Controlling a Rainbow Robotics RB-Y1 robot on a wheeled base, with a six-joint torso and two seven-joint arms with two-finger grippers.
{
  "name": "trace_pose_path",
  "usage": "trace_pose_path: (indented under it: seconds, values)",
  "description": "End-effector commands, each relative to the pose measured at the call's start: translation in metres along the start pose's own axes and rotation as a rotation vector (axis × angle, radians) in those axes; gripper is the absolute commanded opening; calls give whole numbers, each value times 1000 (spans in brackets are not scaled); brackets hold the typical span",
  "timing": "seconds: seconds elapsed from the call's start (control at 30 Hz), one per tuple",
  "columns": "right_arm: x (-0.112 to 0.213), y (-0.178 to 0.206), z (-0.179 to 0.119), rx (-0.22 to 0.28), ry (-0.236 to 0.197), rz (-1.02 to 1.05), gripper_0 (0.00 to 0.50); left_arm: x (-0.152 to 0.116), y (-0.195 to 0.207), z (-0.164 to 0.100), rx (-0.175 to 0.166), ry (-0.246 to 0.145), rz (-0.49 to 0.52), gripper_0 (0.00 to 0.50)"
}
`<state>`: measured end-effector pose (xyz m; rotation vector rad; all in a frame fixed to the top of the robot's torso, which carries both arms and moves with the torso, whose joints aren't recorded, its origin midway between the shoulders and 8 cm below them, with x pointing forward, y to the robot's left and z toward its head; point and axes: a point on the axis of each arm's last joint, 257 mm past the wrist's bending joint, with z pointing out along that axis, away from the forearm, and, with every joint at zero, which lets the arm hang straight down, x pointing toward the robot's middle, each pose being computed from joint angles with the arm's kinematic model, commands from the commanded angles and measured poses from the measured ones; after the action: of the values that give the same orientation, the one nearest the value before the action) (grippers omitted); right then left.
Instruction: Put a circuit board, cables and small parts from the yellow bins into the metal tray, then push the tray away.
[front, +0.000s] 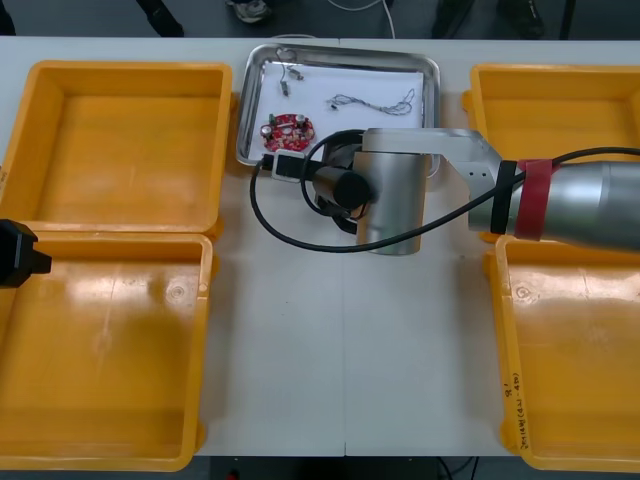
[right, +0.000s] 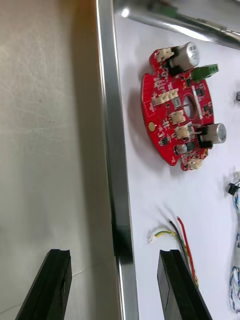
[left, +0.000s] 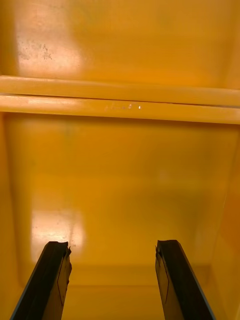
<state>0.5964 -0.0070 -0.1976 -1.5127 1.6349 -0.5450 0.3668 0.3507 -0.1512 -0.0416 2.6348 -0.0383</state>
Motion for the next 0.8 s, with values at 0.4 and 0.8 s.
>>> trace_pose_path:
  seconds: [0.4, 0.8]
  values:
    - [-28, 6, -66, -97, 68, 95, 500, 0, 11, -11, -37, -15, 92, 500]
    - [11, 10, -136, -170, 182, 294, 500, 0, 11, -11, -37, -15, 92, 500]
